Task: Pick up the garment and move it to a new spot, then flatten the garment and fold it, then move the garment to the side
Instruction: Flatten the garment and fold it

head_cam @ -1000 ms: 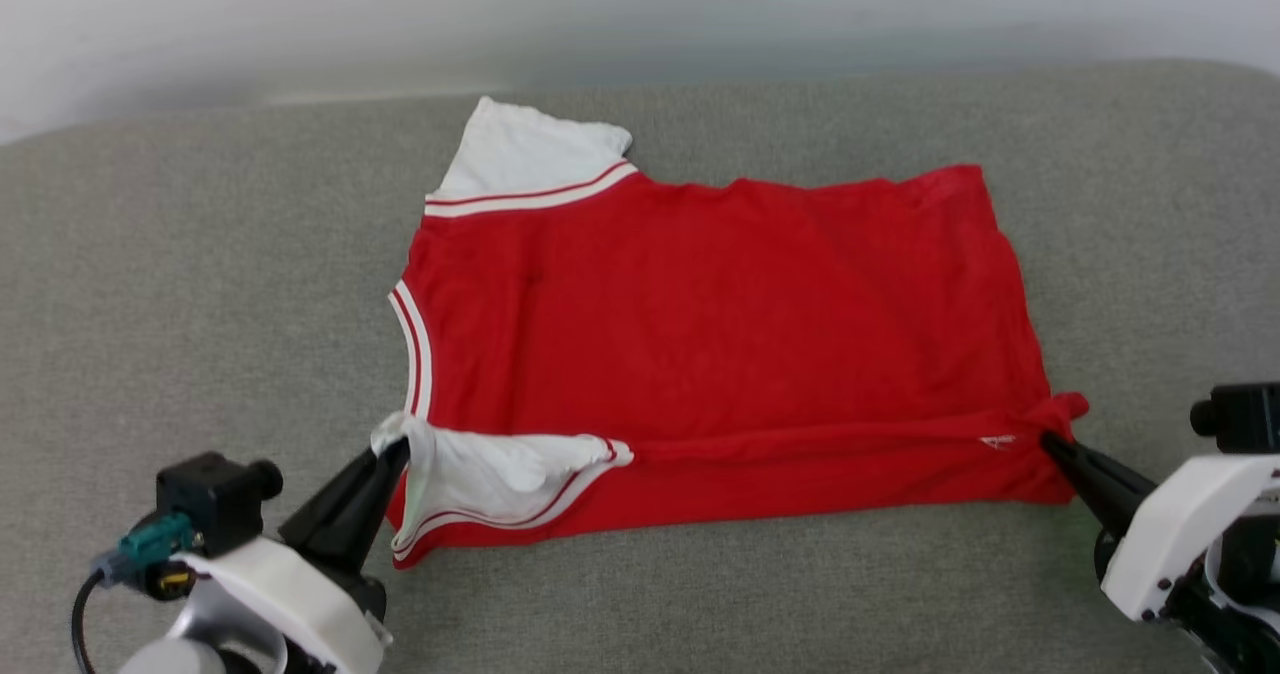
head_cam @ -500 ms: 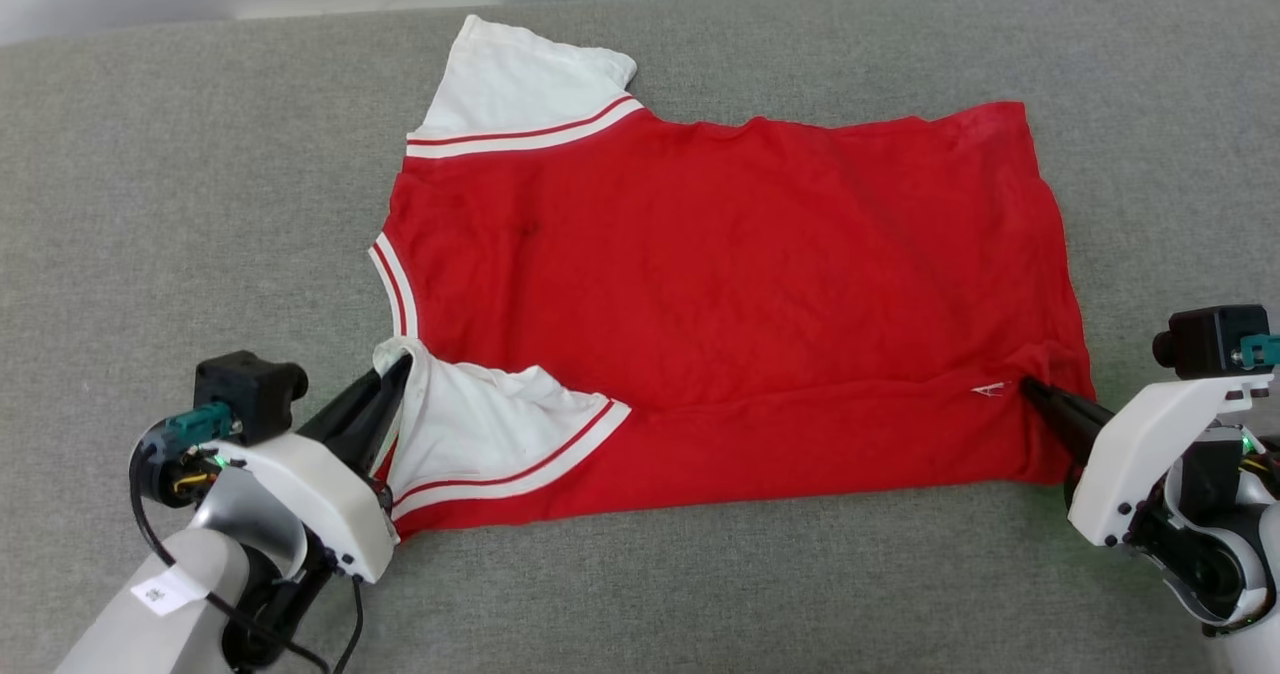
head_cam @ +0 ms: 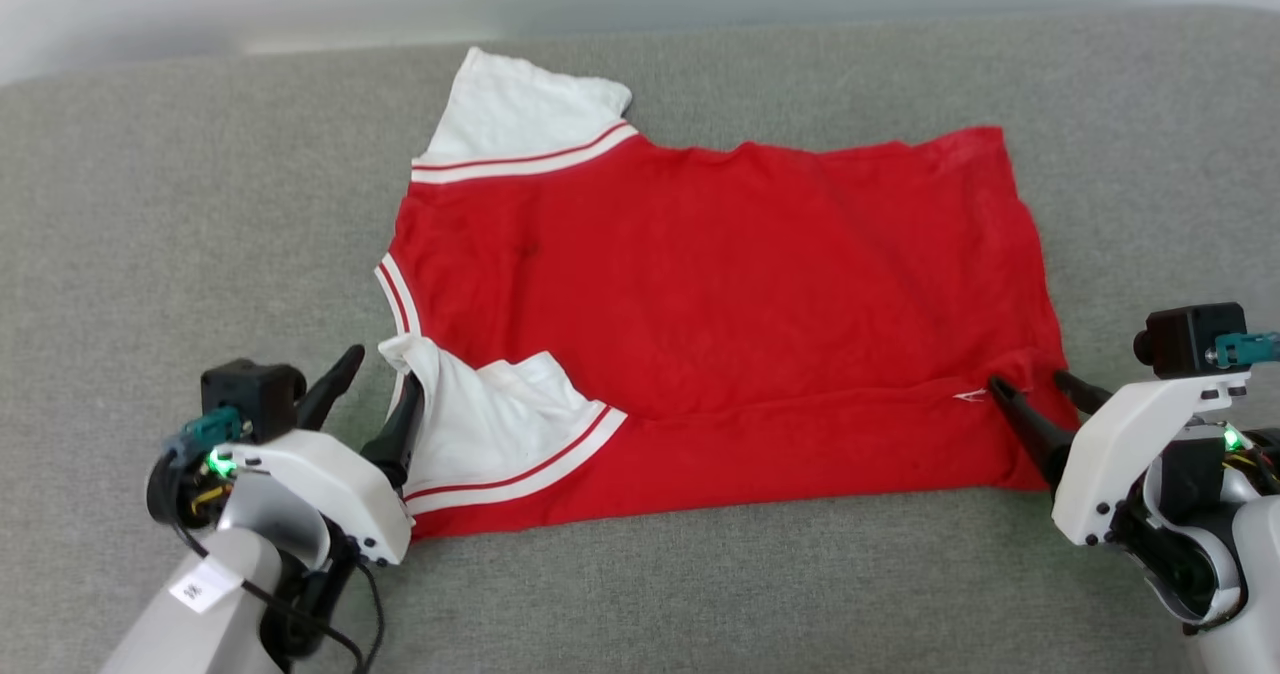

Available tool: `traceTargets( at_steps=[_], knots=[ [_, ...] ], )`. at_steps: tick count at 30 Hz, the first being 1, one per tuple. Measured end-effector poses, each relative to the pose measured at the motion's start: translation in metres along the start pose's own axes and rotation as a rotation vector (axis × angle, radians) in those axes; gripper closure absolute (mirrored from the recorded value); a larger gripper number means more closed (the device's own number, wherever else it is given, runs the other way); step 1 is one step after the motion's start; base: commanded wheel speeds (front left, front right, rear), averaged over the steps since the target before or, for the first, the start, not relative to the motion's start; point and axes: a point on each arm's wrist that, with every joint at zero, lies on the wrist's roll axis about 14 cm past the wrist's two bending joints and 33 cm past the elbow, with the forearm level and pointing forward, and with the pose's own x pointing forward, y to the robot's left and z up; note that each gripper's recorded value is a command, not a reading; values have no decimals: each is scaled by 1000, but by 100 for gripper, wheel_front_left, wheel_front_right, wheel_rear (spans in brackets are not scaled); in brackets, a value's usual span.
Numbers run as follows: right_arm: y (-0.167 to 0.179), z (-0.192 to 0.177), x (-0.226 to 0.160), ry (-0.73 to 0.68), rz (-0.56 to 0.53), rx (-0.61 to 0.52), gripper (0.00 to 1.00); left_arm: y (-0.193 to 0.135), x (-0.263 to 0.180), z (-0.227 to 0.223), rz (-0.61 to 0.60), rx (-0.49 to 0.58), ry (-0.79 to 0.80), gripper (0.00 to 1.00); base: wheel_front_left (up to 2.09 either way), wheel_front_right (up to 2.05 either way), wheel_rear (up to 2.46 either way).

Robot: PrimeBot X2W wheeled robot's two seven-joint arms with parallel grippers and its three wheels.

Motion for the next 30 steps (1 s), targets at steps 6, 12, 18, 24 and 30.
traceTargets(
  at_steps=[6, 12, 18, 24, 30],
  knots=[
    [6, 14, -22, -62, -16, -66, 0, -2, -18, 16, 64, -47, -85, 0, 0, 0, 0],
    [3, 16, -46, -94, -68, -134, 0, -14, -45, 15, 84, -99, -97, 0, 0, 0, 0],
    [1, 1, -61, -64, -109, -118, 0, -21, -68, 5, 104, -82, -46, 0, 0, 0, 0],
    [7, -2, -67, -82, -115, -62, 0, -22, -83, -29, 115, -55, 140, 0, 0, 0, 0],
    [1, -4, -69, -78, -143, -53, 0, -12, -79, -40, 161, -37, 212, 0, 0, 0, 0]
  ],
)
